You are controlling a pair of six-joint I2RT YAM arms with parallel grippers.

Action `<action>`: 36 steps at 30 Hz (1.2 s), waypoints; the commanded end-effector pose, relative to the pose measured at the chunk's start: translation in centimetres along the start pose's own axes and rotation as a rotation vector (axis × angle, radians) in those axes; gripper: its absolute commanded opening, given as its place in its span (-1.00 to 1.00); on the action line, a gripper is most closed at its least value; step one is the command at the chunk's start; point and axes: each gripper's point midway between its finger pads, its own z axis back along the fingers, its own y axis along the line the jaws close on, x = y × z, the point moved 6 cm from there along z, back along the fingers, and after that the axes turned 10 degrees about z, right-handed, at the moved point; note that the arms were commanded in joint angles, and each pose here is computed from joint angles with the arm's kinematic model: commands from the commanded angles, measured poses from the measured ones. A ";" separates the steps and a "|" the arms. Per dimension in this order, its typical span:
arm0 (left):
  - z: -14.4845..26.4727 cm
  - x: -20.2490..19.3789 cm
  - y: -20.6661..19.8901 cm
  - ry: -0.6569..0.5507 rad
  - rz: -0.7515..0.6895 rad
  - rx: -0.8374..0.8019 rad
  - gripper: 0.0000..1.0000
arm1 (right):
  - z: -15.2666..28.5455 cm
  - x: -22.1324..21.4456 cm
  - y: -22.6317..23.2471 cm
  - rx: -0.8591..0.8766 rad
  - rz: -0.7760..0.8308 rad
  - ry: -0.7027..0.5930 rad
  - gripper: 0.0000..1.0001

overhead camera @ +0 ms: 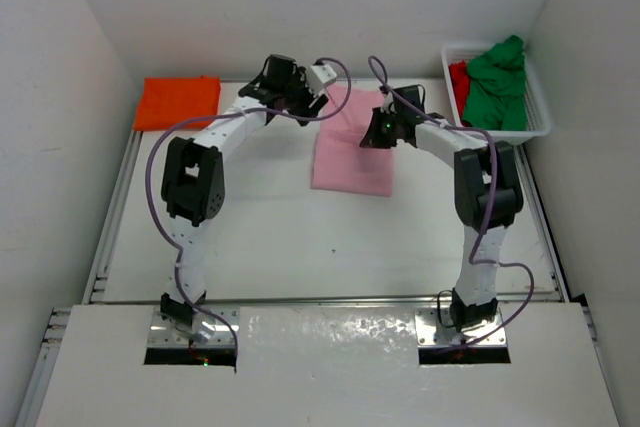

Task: Fold and stack the t-shirts
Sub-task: Fold the folded rectangular tshirt in 1/3 of the way

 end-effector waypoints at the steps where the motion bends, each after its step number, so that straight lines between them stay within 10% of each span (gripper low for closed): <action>1: 2.8 -0.9 -3.3 0.071 -0.059 -0.205 0.17 | -3.4 1.5 -1.7 0.028 -0.086 -0.038 -1.00; 13: 4.1 -8.8 -11.3 0.270 -0.229 -0.520 0.06 | -7.4 4.6 -5.4 -0.020 -0.219 -0.127 -1.00; 25: 1.6 -7.8 -13.1 0.226 -0.537 -0.454 0.19 | -4.8 7.0 -9.2 -0.144 -0.246 -0.090 -0.81; 31: 2.0 -7.6 -12.8 0.231 -0.611 -0.456 0.30 | 2.5 7.2 -7.5 -0.249 -0.142 -0.027 -0.09; 36: 2.0 -5.8 -12.7 0.209 -0.622 -0.449 0.27 | 5.2 -0.7 -6.9 -0.284 -0.193 0.147 0.11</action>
